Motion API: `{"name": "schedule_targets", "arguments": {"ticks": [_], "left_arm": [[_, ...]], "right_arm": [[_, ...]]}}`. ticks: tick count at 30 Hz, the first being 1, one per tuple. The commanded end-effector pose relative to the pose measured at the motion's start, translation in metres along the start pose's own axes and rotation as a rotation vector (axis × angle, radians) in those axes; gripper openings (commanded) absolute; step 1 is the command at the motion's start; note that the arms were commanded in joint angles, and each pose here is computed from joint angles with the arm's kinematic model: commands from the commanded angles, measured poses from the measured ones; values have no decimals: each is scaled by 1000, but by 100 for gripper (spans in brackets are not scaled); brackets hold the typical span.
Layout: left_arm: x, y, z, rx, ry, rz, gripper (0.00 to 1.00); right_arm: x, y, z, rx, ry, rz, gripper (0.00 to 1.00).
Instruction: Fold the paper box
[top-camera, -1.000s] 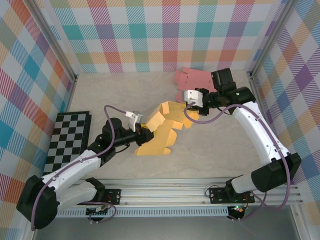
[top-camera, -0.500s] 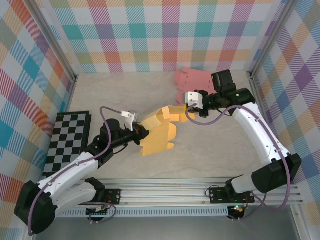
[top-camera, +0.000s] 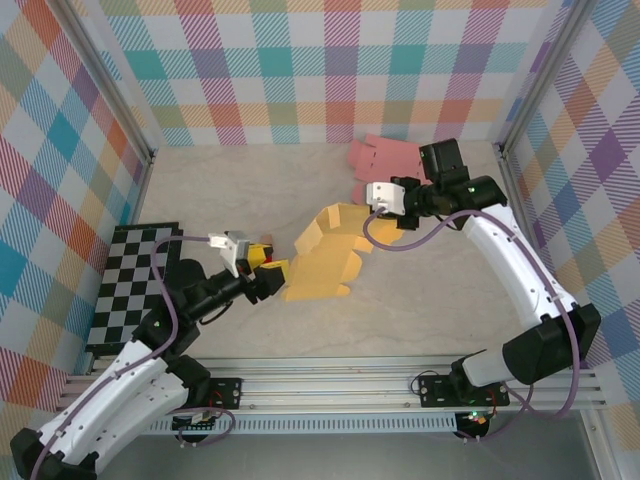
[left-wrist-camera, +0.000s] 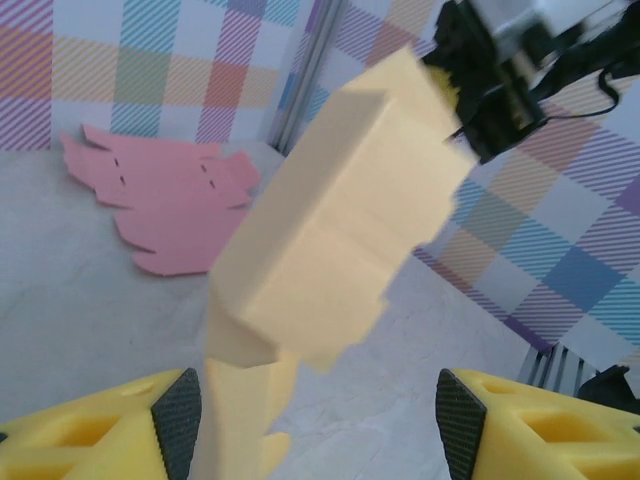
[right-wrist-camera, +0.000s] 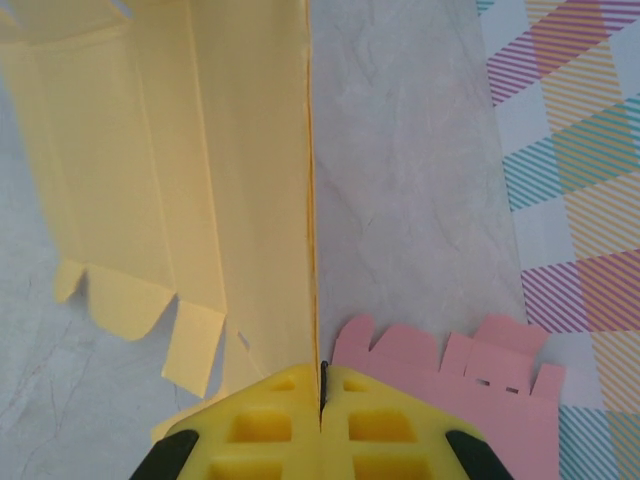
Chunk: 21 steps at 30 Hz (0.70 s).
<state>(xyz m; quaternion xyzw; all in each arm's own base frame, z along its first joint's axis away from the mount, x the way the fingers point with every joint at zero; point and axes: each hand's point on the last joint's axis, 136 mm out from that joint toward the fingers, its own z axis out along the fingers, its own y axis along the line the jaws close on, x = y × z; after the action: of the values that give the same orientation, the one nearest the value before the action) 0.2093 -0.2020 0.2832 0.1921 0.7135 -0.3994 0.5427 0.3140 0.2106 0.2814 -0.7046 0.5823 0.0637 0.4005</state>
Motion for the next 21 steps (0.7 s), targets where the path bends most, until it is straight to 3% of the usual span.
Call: {"name": "schedule_targets", "arguments": {"ticks": [1, 5, 11, 21], "left_arm": [[8, 12, -2, -65, 19, 11, 63], [17, 47, 8, -231, 20, 3, 59], [40, 51, 45, -160, 106, 20, 57], [77, 52, 59, -92, 194, 29, 57]], "right_arm": [[10, 14, 19, -50, 41, -47, 0], [14, 31, 37, -99, 46, -74, 0], [30, 48, 68, -151, 97, -116, 0], [47, 57, 112, -116, 141, -153, 0]]}}
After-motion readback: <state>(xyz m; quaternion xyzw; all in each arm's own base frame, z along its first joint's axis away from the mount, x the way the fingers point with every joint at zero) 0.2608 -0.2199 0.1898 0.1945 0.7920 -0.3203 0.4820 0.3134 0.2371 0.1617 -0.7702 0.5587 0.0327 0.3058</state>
